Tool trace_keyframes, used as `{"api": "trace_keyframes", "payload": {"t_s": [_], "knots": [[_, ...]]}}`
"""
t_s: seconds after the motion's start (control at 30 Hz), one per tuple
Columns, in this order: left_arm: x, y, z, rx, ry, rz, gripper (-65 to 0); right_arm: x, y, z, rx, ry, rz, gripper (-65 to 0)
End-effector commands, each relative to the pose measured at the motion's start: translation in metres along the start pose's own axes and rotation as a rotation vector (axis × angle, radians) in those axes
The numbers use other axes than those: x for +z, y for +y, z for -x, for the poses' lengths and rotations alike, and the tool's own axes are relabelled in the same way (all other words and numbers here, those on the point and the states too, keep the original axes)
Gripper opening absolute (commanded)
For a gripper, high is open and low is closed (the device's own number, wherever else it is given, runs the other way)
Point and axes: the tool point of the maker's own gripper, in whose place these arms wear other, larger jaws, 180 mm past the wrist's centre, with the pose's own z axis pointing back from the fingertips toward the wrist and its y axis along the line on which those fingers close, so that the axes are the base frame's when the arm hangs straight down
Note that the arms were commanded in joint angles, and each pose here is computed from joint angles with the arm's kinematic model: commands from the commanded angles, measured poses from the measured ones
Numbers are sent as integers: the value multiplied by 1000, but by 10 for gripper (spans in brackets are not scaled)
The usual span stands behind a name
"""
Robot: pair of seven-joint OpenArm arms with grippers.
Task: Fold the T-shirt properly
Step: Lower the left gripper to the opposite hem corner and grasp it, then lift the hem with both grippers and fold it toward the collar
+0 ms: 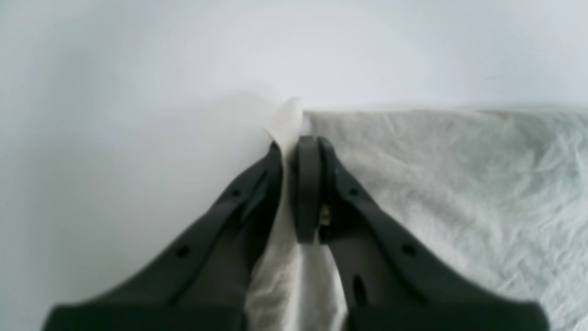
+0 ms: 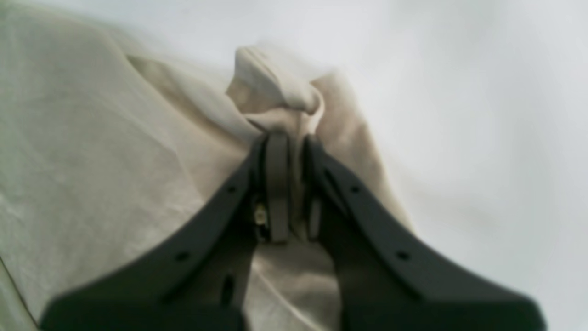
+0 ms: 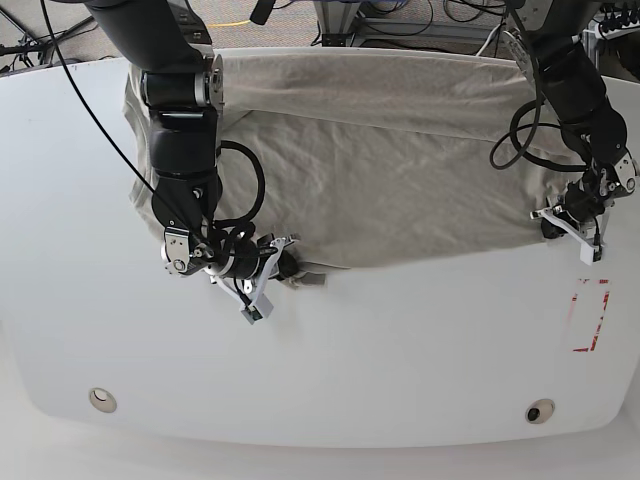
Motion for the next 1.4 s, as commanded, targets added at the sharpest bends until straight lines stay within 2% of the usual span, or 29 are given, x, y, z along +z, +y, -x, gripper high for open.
{"api": "trace_keyframes", "payload": {"t_s": [0.0,0.1,0.2,0.3,0.4,0.5,1.03,1.37], "knots": [[1,1,-6,-30,13,-8,-636,8,-2,-32,31,-72,9,-650],[-2,-10,-5,-78,29,12,-637,15,-4,-44,54,-102,20,-650],[12,-20,-33,-186,-45,30,-639,30,-5,-56,112,-99,57,-650],[27,-27,-40,-279,-64,32,-639,48,-9,-63,160,-96,100,-650],[36,-41,-54,-314,-100,28,-639,63,-6,-75,215,-110,134,-650],[50,-43,-69,-357,-139,-1,-639,73,-3,-67,241,-86,163,-650],[73,-47,-63,-430,-161,-41,-639,117,37,-17,339,-77,242,-650],[77,-38,-28,-446,-86,-56,-639,126,63,31,321,-33,220,-640]]}}
